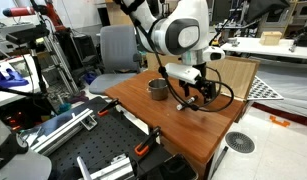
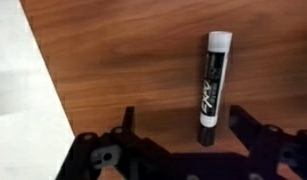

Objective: Put the marker in the pot

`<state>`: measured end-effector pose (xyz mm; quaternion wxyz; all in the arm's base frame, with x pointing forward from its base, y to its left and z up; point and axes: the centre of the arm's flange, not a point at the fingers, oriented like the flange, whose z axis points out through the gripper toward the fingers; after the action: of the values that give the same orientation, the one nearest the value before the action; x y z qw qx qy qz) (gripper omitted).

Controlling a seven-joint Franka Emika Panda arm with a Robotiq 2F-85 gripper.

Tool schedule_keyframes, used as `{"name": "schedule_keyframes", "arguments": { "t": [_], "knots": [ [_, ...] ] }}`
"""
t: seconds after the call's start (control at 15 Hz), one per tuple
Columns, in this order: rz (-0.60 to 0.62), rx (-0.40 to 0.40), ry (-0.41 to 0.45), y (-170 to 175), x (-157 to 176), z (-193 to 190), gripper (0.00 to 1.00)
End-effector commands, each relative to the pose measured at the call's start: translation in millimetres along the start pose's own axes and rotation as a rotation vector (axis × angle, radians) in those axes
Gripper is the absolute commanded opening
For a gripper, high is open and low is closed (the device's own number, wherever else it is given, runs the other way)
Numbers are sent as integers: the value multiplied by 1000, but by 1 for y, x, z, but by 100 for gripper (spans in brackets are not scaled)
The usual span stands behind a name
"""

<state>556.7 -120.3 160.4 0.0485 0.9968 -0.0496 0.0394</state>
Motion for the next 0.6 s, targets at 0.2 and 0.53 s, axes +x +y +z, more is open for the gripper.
{"name": "schedule_keyframes", "arguments": {
  "t": [0.2, 0.53],
  "knots": [
    [21, -1, -17, -25, 10, 29, 100],
    [21, -8, -12, -27, 12, 31, 50]
  ]
}}
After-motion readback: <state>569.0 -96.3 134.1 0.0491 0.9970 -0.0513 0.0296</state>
